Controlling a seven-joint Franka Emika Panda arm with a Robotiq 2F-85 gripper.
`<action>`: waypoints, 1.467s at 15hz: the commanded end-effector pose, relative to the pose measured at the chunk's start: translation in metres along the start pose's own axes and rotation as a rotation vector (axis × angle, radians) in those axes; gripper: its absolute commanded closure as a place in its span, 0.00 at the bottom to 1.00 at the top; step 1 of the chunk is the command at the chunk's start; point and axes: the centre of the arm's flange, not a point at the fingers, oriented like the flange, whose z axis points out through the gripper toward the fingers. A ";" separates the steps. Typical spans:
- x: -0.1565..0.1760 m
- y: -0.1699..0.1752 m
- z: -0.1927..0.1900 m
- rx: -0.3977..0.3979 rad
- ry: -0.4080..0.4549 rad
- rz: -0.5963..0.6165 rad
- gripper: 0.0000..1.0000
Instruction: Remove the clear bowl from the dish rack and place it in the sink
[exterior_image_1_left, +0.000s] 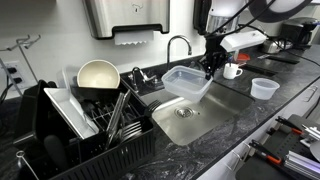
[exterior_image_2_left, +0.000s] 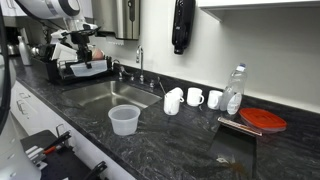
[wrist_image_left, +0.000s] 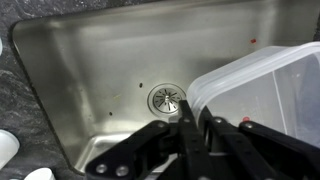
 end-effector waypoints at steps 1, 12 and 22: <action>0.001 0.011 0.028 0.049 -0.039 0.056 0.97; 0.027 0.013 0.115 0.041 -0.156 0.064 0.97; 0.020 -0.011 0.165 -0.001 -0.257 -0.016 0.97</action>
